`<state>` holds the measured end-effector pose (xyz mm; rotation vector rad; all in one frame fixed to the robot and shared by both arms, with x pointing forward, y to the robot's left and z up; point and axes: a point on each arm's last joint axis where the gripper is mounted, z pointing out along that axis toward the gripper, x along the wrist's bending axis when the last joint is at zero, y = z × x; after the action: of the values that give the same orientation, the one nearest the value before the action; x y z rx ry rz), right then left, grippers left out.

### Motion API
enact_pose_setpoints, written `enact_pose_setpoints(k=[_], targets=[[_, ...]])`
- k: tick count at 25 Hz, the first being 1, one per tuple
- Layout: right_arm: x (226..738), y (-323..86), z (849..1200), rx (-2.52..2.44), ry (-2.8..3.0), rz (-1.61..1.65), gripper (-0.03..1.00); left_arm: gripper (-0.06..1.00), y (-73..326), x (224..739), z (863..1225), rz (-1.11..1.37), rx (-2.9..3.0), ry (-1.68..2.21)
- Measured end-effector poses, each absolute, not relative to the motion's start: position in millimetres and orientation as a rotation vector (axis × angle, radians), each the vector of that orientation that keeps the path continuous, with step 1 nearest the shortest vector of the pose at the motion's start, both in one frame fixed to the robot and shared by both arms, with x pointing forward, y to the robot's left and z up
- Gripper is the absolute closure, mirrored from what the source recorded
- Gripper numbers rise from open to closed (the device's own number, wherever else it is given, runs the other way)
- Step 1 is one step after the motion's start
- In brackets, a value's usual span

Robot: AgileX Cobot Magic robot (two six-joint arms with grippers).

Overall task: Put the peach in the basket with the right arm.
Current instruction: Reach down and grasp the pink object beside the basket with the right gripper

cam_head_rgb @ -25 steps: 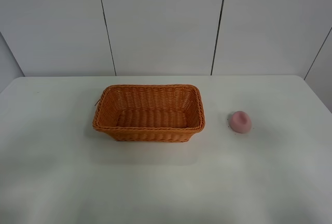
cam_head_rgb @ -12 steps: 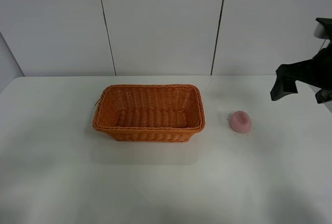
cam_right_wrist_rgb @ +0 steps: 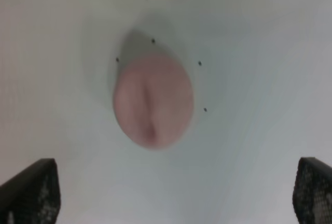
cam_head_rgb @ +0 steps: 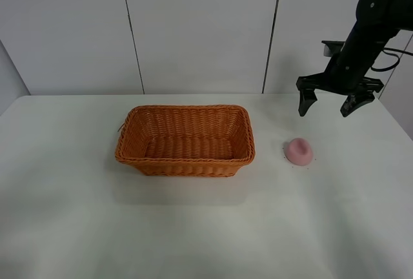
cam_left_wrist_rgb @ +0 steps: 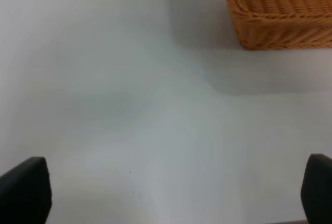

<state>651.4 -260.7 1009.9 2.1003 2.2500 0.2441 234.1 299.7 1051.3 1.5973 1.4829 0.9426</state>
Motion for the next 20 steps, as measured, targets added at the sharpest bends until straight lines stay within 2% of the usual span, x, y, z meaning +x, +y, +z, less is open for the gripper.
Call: enact_pose_setpoints(k=[4, 11, 20], targets=[[656.8, -245.0, 998.4, 2.069, 2.313, 0.225, 0.27, -0.04, 299.7, 234.1, 1051.3, 0.943, 1.597, 1.483], [662.3, -245.1, 976.5, 2.086, 2.334, 0.166, 0.27, -0.04, 299.7, 234.1, 1051.3, 0.943, 1.597, 1.483], [672.6, -244.0, 917.4, 2.139, 2.379, 0.052, 0.27, -0.04, 299.7, 234.1, 1051.3, 0.943, 1.597, 1.483]])
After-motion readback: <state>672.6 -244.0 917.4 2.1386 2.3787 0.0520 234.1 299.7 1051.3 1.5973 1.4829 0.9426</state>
